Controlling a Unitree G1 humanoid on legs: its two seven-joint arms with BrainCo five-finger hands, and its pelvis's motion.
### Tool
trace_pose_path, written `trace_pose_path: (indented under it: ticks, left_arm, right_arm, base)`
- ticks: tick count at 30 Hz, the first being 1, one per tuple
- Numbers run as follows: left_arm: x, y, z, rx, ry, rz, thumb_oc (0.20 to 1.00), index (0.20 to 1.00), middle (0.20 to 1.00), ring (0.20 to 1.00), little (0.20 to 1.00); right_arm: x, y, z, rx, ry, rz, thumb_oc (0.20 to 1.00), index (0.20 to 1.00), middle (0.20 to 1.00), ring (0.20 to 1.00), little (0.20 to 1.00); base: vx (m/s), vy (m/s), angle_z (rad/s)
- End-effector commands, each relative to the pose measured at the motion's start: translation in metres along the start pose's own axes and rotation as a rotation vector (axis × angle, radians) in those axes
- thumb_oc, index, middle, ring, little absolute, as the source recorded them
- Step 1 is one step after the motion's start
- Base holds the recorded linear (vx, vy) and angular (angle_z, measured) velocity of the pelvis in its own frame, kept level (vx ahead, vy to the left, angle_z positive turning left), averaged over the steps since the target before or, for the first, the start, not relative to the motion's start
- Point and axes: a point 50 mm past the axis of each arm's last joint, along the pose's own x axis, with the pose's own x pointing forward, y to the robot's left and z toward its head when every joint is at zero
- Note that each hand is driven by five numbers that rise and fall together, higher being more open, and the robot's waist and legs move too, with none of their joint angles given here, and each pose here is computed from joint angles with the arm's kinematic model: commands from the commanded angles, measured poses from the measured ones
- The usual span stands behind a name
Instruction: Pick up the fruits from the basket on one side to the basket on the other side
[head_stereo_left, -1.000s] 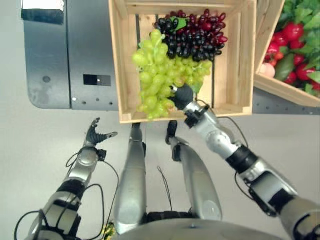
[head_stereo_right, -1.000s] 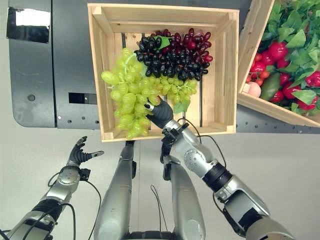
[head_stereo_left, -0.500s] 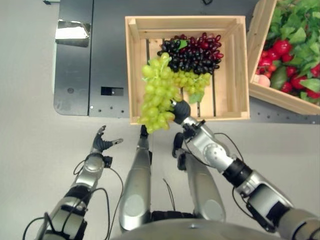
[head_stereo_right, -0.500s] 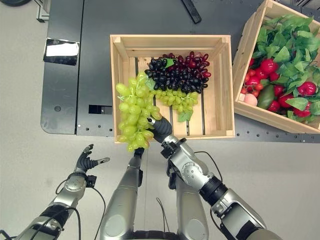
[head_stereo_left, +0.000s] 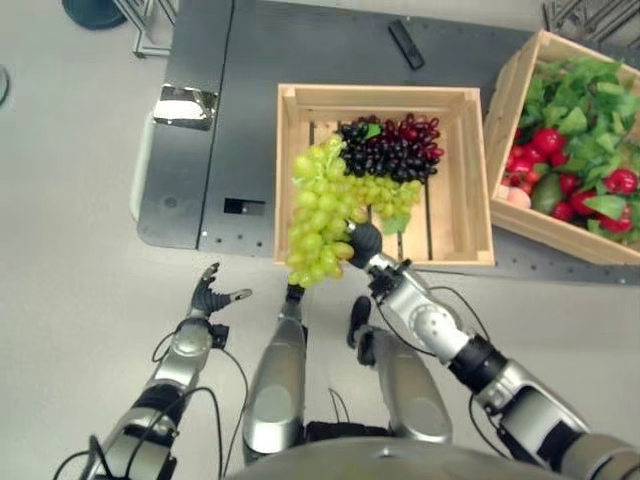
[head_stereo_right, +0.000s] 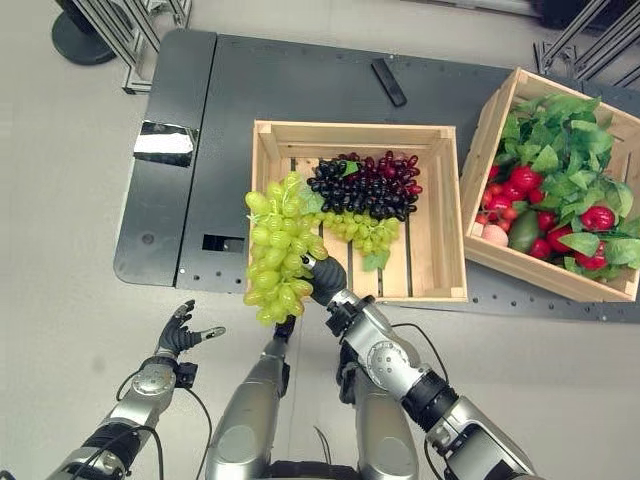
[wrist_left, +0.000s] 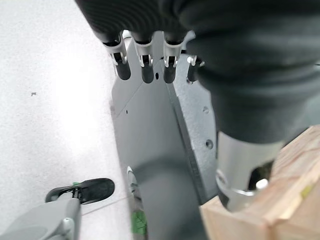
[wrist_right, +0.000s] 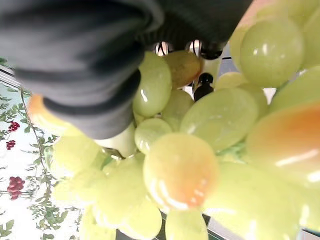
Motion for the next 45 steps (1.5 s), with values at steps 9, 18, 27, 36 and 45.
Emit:
trace_pose_path:
  ticks: [9, 18, 27, 36, 45]
  left_arm:
    - [-0.027, 0.025, 0.045, -0.101, -0.290, -0.076, 1.000, 1.000, 1.000, 1.000, 1.000]
    - [-0.044, 0.027, 0.090, -0.125, -0.499, -0.201, 1.000, 1.000, 1.000, 1.000, 1.000]
    - [-0.059, 0.026, 0.143, -0.122, -0.694, -0.376, 1.000, 1.000, 1.000, 1.000, 1.000]
    - [-0.065, 0.026, 0.181, -0.052, -0.755, -0.582, 1.000, 1.000, 1.000, 1.000, 1.000]
    - [-0.057, 0.016, 0.208, 0.032, -0.782, -0.657, 1.000, 1.000, 1.000, 1.000, 1.000]
  right_arm:
    - [-0.014, 0.006, 0.022, -0.073, -0.085, 0.058, 0.200, 0.200, 0.200, 0.200, 0.200]
    - [-0.024, -0.009, 0.045, -0.250, -0.100, -0.028, 0.200, 0.200, 0.200, 0.200, 0.200]
    - [-0.020, -0.008, 0.059, -0.368, -0.100, -0.032, 0.200, 0.200, 0.200, 0.200, 0.200]
    - [-0.011, -0.004, 0.071, -0.476, -0.078, -0.015, 0.200, 0.200, 0.200, 0.200, 0.200]
    - [-0.006, 0.013, 0.094, -0.714, -0.107, 0.020, 0.200, 0.200, 0.200, 0.200, 0.200]
  base:
    - [0.02, -0.006, 0.09]
    - [0.00, -0.008, 0.11]
    - [-0.01, 0.006, 0.04]
    - [0.00, 0.002, -0.01]
    - [0.00, 0.002, -0.01]
